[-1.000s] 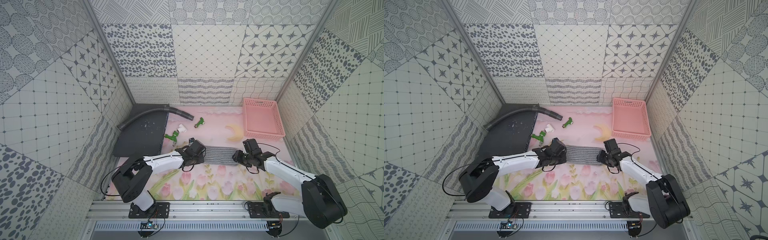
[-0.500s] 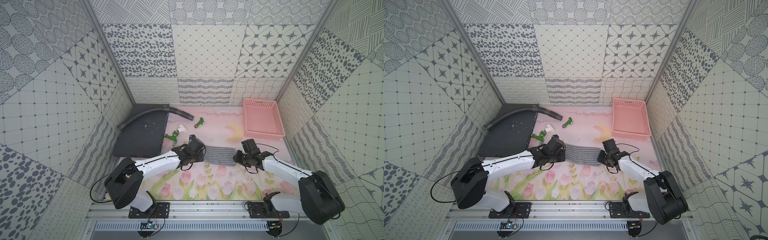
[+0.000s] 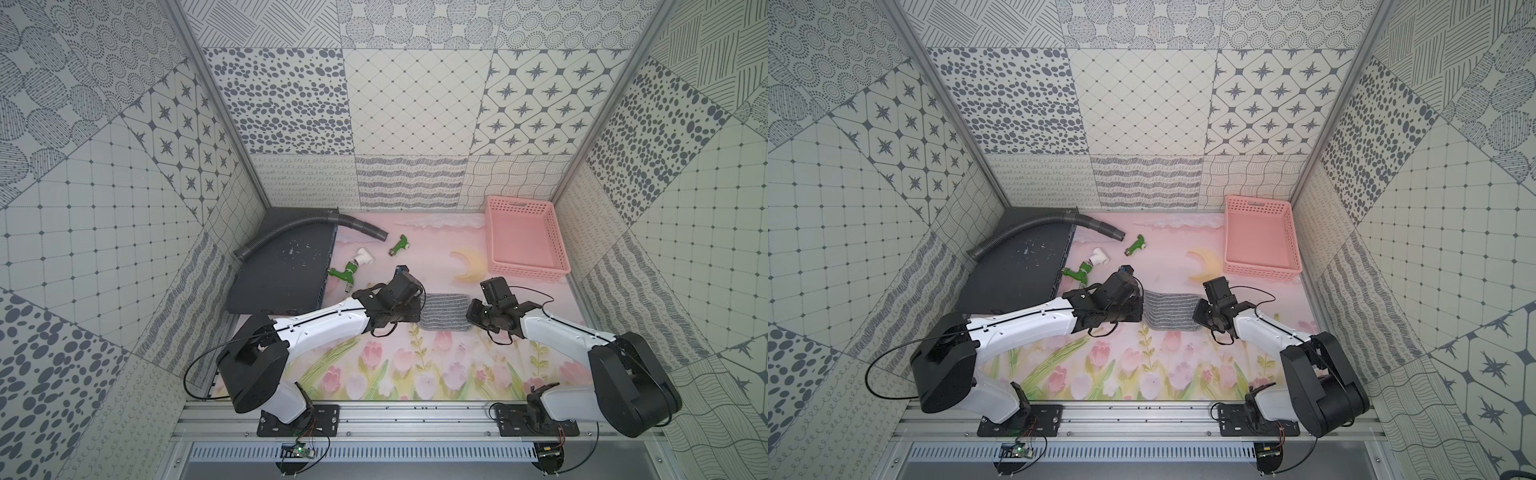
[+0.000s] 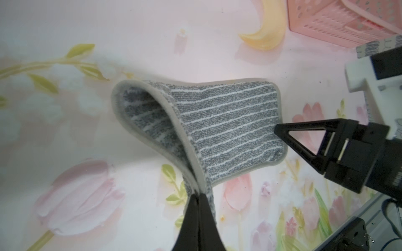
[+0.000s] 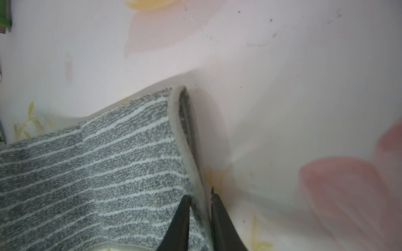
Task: Fold the square dishcloth
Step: Fold the cleaning item at the center of the board.
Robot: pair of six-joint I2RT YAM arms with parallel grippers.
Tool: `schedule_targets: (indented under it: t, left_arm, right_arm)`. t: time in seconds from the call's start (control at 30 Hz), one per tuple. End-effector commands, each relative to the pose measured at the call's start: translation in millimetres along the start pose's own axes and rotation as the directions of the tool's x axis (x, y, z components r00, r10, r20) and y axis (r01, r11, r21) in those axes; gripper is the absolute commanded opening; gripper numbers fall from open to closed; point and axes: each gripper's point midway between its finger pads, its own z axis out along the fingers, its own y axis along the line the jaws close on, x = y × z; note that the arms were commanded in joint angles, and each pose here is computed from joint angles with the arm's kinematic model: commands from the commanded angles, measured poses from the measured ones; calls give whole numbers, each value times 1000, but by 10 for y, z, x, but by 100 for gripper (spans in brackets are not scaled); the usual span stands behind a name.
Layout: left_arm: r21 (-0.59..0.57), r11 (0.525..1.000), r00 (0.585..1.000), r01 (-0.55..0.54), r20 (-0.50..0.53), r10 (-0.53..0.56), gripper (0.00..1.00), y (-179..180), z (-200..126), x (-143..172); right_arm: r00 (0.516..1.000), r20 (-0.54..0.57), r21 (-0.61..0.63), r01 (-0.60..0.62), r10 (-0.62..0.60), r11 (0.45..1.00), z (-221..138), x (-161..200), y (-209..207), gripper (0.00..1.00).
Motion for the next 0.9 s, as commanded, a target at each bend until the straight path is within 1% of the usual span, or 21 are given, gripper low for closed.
schedule_targets:
  t: [0.0, 0.1, 0.33, 0.67, 0.7, 0.8, 0.87]
  left_arm:
    - [128, 990, 996, -63, -52, 70, 0, -438, 41, 53]
    - [160, 985, 995, -66, -69, 78, 0, -589, 106, 64]
    - [218, 975, 991, -36, -115, 62, 0, -795, 289, 94]
    - [293, 956, 981, -29, -177, 84, 0, -1131, 525, 148]
    - [297, 955, 980, -27, -182, 84, 0, -1151, 543, 151]
    - [302, 953, 978, -22, -191, 83, 0, -1181, 592, 156]
    - [305, 952, 978, -20, -194, 82, 0, -1198, 616, 154]
  right_arm:
    - [1000, 15, -36, -2, 3, 999, 23, -31, 77, 20]
    - [1000, 16, -41, -4, 5, 999, 25, -31, 81, 20]
    - [1000, 13, -47, -13, 13, 999, 45, -7, 73, 20]
    - [999, 16, -46, -31, 32, 998, 59, 19, 34, 20]
    - [999, 20, -45, -29, 30, 999, 54, 16, 31, 21]
    - [999, 33, -47, -30, 32, 998, 27, -7, 27, 31]
    - [998, 49, -53, -36, 39, 998, -8, -49, 34, 35]
